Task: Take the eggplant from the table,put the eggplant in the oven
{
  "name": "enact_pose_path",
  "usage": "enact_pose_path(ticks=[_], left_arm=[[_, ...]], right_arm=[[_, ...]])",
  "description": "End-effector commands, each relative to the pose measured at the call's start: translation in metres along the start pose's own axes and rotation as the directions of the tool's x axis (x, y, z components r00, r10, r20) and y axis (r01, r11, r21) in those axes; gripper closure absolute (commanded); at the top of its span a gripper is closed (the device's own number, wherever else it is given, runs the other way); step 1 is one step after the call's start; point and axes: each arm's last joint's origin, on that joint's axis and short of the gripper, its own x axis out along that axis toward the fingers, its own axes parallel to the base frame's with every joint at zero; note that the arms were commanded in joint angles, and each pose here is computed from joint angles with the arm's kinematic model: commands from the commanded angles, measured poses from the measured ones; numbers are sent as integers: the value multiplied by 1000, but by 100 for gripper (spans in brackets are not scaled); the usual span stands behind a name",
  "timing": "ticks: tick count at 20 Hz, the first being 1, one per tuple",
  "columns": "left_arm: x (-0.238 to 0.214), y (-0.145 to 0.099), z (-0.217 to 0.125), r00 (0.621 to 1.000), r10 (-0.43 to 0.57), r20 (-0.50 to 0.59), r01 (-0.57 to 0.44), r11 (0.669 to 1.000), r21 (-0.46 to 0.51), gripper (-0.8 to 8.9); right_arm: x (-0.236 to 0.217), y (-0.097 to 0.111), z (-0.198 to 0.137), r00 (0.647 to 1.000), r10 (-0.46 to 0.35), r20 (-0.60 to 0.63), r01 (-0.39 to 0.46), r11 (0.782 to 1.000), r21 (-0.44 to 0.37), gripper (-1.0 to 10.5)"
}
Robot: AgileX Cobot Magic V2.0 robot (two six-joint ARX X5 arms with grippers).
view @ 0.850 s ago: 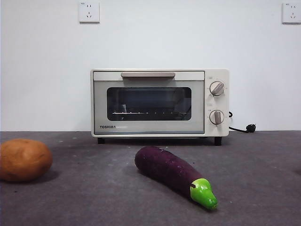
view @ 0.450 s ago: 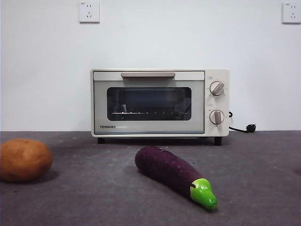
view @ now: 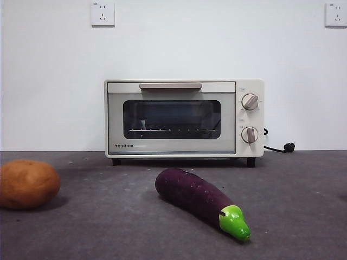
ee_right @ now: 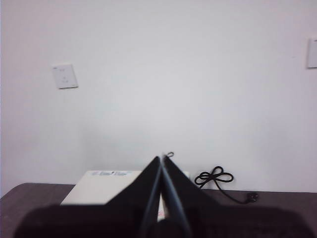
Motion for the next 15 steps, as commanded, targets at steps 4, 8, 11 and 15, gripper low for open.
enact_pose_path(ticks=[4,8,11,15], left_arm=[[0,-1,1,1000,-8,7,7,1000,21,819],[6,1,-1,1000,-8,-6,8,1000,18,819],[12,2,-3,1000,-15,-20,15,1000,14,819],[21,3,-6,999,-29,-42,30,999,29,819]], right_arm=[[-1,2,1,999,42,3,-42,999,10,543],[-1,2,0,999,48,-5,-48,995,83,369],[1,2,-2,998,61,-32,-58,994,95,369],[1,2,-5,995,73,-61,-66,992,104,369]])
